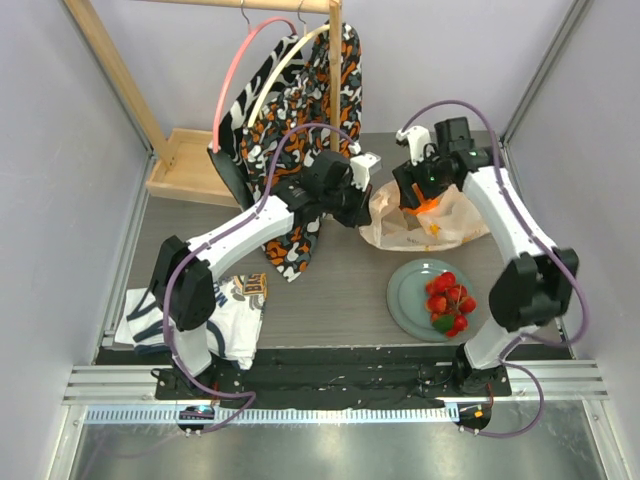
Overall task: Take the fake fruits out of the plastic bag
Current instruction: Take out the fake fruit from the plastic bag, then place the fake fruit on the plate, then take out the fake fruit from the plastic bag, then place the fake fruit on the plate, then take out the fake fruit from the plastic bag.
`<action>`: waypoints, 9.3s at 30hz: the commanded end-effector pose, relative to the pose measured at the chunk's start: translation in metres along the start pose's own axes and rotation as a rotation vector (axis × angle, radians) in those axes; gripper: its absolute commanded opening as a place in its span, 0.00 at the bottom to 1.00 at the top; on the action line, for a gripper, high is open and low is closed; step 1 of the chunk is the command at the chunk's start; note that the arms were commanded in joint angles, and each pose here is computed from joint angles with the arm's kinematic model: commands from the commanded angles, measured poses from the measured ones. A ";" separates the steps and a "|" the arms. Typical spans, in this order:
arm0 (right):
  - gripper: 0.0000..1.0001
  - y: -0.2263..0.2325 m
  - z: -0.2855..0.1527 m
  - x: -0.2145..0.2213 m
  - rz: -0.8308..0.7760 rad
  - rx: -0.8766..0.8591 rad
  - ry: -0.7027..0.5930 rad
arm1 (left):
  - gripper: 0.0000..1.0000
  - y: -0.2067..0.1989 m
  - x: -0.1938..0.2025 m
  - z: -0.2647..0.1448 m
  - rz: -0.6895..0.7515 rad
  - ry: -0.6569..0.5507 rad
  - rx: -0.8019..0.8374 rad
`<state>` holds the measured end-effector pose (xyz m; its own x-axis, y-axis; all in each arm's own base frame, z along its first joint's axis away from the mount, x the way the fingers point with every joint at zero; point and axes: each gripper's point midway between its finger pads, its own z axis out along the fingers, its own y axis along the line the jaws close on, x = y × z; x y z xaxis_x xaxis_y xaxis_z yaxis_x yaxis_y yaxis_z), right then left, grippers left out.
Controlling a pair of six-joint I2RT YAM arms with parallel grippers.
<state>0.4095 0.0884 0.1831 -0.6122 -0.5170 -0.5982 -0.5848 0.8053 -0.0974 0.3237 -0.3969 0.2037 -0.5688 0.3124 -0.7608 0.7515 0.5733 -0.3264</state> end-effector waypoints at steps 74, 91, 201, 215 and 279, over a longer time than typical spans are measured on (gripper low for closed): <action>0.63 0.070 -0.067 -0.035 -0.202 0.024 -0.178 | 0.00 0.039 -0.053 -0.030 -0.061 -0.146 -0.034; 0.34 0.022 0.032 -0.014 -0.179 0.182 0.006 | 0.00 0.008 -0.065 -0.059 -0.085 -0.183 0.065; 0.29 0.100 0.005 0.137 -0.983 -0.336 0.380 | 0.00 0.022 -0.046 -0.048 -0.011 -0.137 0.029; 1.00 0.111 -0.054 0.049 -0.817 -0.299 0.165 | 0.00 0.023 -0.041 -0.043 -0.016 -0.113 0.042; 0.90 0.039 0.107 -0.019 -0.020 0.096 0.016 | 0.00 0.006 0.079 -0.087 0.170 -0.026 -0.107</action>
<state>0.4265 0.1511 0.0876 -0.6297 -0.5897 -0.5057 -0.5765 0.7911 -0.2045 0.2628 -0.3036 0.1924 -0.4057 0.4079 -0.8180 0.7988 0.5931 -0.1004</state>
